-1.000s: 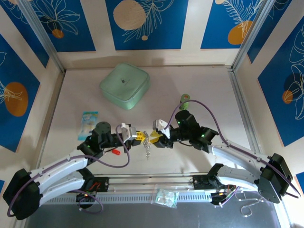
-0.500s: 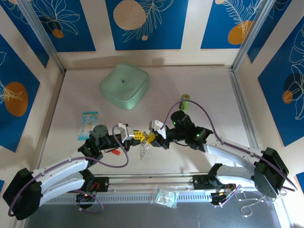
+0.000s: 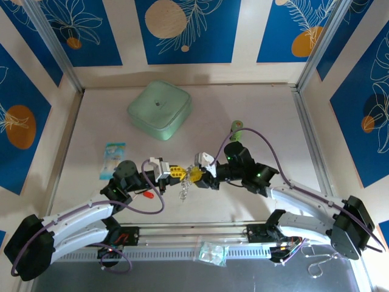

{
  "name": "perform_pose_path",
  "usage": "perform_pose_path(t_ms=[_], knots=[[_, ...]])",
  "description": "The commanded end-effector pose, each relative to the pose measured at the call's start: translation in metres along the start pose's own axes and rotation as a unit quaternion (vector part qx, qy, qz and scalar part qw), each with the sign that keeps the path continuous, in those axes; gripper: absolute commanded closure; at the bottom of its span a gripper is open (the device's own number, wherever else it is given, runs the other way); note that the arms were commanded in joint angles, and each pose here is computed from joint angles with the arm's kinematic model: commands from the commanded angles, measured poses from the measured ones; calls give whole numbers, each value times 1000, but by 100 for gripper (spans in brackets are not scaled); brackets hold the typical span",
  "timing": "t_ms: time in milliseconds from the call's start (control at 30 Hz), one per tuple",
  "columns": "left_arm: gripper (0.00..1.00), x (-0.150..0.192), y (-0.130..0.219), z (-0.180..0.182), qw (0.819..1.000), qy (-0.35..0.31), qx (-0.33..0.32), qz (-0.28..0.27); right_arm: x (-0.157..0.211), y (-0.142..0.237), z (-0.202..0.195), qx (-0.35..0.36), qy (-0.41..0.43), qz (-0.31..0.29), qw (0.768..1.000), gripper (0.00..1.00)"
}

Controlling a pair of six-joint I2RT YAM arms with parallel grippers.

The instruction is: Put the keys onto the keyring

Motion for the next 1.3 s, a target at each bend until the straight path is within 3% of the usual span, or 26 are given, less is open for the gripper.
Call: perform_pose_path(t_ms=[0, 533, 633, 767, 833, 867, 900, 933, 1267], knots=[[100, -9, -1, -8, 999, -19, 22, -17, 0, 6, 3, -4, 1, -4, 1000, 72], [100, -9, -3, -12, 999, -17, 43, -12, -20, 4, -6, -1, 14, -49, 999, 74], [100, -9, -3, -12, 999, -17, 46, -13, -22, 1, -6, -11, 13, -53, 998, 79], [100, -10, -3, -12, 999, -19, 44, -15, -22, 0, -6, -21, 15, -50, 998, 98], [100, -10, -2, -11, 999, -18, 38, -14, -22, 2, -6, -21, 20, -47, 999, 100], [96, -8, -2, -9, 999, -18, 30, -9, -22, 3, -6, -20, 23, -43, 999, 100], [83, -7, -2, -7, 1000, -19, 22, -1, -23, 4, -6, -17, 29, -39, 999, 100], [77, -5, -2, -5, 1000, -20, 14, 8, -22, 5, -6, -16, 34, -30, 999, 100], [78, 10, 1, 0, 992, -31, -14, 121, -12, -2, -5, -38, 100, 86, 991, 100]])
Point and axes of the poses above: each hand's point on the last joint's axis, 136 mm out from that joint toward the fingers, its own y axis back along the fingers, its own z axis along the line the jaws close on, x = y × z, the point moved 4 cm from there along y, back along the fingers, and after that the axes turned 13 degrees about y, right-handed, at the moved point
